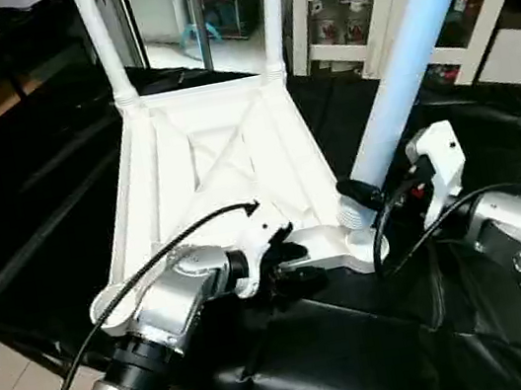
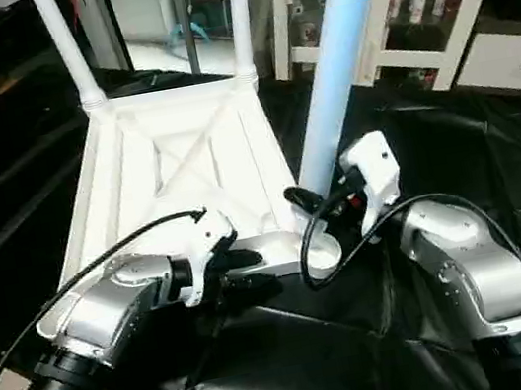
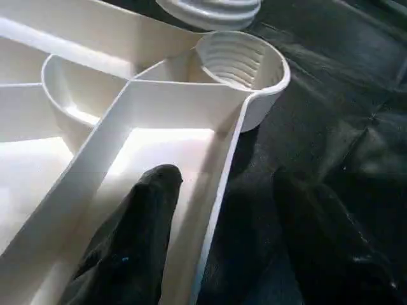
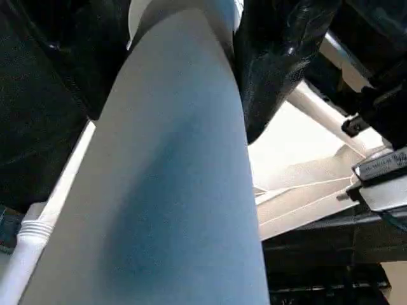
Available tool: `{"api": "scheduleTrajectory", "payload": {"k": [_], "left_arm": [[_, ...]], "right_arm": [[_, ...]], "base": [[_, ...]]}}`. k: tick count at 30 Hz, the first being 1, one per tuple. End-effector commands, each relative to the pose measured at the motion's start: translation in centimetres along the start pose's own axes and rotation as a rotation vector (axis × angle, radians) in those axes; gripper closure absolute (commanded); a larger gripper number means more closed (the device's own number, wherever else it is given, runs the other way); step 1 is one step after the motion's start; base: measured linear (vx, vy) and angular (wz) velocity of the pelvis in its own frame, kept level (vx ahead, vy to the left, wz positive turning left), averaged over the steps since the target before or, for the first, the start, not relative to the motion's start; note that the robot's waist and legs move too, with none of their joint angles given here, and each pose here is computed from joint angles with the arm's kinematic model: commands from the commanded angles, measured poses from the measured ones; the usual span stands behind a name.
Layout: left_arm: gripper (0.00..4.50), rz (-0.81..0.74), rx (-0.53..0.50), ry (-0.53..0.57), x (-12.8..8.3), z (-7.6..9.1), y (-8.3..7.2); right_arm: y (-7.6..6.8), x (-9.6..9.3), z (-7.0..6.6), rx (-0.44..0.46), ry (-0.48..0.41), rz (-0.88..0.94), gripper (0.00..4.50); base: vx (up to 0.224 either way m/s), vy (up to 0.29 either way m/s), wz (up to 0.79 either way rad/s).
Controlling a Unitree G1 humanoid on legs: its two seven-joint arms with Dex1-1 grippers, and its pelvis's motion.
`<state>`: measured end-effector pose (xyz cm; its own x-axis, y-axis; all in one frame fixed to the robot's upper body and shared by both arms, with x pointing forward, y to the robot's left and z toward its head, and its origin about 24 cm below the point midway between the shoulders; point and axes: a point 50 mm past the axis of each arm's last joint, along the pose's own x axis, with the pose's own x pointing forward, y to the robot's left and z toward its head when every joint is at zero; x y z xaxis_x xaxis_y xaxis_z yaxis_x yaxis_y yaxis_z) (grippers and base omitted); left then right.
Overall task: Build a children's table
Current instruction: Pick table leg
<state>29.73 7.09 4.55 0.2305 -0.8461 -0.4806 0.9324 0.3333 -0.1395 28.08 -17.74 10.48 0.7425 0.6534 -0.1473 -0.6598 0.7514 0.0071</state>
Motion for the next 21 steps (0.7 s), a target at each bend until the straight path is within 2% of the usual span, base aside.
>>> {"api": "scheduleTrajectory", "payload": {"k": [1,4,7,10,16,21], "left_arm": [[2.1,0.021,0.092,0.106,0.6,-0.5,0.5],[2.35,0.015,0.109,0.144,0.6,-0.9,0.6],[2.57,0.06,0.168,0.204,0.8,-1.4,1.1],[2.87,0.079,0.181,0.218,0.9,-1.6,1.4],[3.2,0.067,0.173,0.172,1.1,-1.0,1.5],[3.32,-0.004,0.213,0.136,0.9,-0.2,1.0]], "right_arm": [[0.2,0.0,0.5,-0.037,-0.012,0.005,2.62],[0.2,0.0,0.6,-0.039,-0.012,0.007,2.62],[0.4,0.3,0.6,-0.053,-0.012,0.011,2.62],[0.5,0.3,0.6,-0.052,-0.017,0.01,2.62],[0.7,0.1,0.6,-0.052,-0.019,0.016,2.62],[0.6,0.0,0.6,-0.06,-0.012,0.03,2.62]], "base": [[0.0,0.0,0.0],[0.0,0.0,0.0],[0.0,0.0,0.0],[0.0,0.0,0.0],[0.0,0.0,0.0],[0.0,0.0,0.0]]}}
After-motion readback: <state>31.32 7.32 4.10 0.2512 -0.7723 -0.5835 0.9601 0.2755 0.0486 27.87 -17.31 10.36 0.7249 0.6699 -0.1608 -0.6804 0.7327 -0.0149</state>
